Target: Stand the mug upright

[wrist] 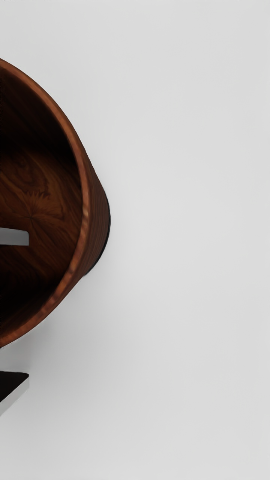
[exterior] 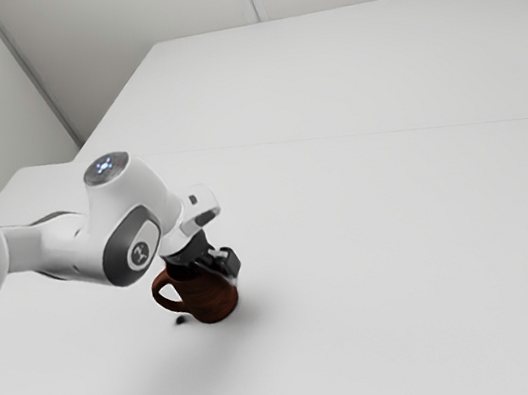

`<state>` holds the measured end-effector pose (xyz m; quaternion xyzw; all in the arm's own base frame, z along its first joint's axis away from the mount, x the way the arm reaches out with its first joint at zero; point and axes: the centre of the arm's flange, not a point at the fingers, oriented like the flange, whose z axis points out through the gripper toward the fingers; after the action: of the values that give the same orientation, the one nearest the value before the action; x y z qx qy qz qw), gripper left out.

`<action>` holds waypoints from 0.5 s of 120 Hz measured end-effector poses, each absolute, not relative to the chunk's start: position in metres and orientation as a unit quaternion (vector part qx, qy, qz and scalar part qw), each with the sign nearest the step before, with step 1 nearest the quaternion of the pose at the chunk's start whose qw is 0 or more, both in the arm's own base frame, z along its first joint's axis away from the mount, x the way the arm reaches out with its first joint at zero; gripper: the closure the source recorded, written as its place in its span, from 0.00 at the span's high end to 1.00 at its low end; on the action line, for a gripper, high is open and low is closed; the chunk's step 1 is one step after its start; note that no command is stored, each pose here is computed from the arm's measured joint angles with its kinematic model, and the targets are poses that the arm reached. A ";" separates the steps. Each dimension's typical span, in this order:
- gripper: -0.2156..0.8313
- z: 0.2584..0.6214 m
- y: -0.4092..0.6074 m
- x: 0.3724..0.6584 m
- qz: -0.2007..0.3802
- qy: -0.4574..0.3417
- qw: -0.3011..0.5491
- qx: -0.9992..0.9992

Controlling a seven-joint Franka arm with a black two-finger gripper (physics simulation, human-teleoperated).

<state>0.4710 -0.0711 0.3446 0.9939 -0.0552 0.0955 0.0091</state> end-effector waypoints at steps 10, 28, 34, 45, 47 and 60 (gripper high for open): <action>0.61 0.361 -0.072 0.475 0.101 -0.055 0.009 0.993; 0.70 0.381 -0.074 0.480 0.102 -0.056 0.008 0.993; 0.72 0.394 -0.075 0.486 0.104 -0.057 0.008 0.993; 0.75 0.425 -0.079 0.499 0.104 -0.059 0.008 0.993; 0.75 0.431 -0.079 0.501 0.102 -0.060 0.007 0.993; 0.77 0.464 -0.080 0.510 0.087 -0.061 0.005 0.994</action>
<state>0.5103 -0.0802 0.4642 0.9944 -0.0605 0.0867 0.0053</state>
